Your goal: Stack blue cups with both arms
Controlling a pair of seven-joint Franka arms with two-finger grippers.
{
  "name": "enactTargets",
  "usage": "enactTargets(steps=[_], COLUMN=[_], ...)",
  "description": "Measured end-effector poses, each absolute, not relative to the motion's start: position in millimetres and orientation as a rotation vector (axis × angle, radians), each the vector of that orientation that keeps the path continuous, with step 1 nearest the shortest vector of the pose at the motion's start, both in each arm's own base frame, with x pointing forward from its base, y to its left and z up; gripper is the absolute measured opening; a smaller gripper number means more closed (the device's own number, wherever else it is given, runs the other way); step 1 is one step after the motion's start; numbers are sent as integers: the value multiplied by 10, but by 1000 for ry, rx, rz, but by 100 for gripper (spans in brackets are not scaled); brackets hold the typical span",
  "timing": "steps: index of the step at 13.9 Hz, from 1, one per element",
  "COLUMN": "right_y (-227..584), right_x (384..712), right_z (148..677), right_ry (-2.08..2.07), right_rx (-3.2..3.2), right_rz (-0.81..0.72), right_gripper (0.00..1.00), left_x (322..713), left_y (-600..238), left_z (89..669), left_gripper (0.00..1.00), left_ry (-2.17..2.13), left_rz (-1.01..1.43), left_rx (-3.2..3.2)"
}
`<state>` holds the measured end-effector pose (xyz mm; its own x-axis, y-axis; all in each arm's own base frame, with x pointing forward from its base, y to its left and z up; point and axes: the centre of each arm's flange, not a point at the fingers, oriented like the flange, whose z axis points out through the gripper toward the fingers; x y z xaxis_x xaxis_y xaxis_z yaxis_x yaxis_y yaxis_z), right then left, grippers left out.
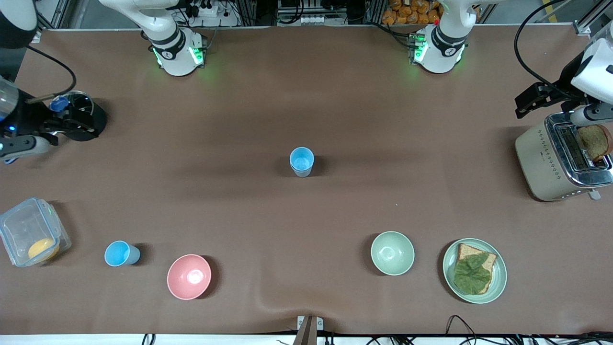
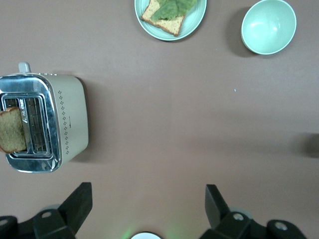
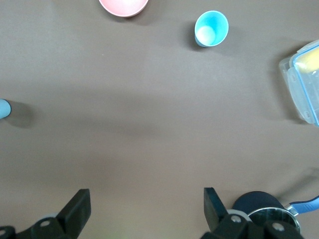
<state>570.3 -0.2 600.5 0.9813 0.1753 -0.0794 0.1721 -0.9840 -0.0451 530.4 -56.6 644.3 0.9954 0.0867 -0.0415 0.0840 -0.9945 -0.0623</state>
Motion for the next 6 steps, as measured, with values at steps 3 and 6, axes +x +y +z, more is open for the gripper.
enactTargets(steps=[3,6], right_y=[-65,-80], right_x=[5703,5703], right_z=[6020,6020], right_ry=[-263,-219], right_rx=[-3114,-3121], right_rz=[130,131], right_gripper=[100,100], left_x=[5274,5276], left_y=[-559,-552], left_z=[6473,6509], left_gripper=[100,100], left_ry=[-137,-139], left_rz=[116,112], left_rx=[-3089,-3090])
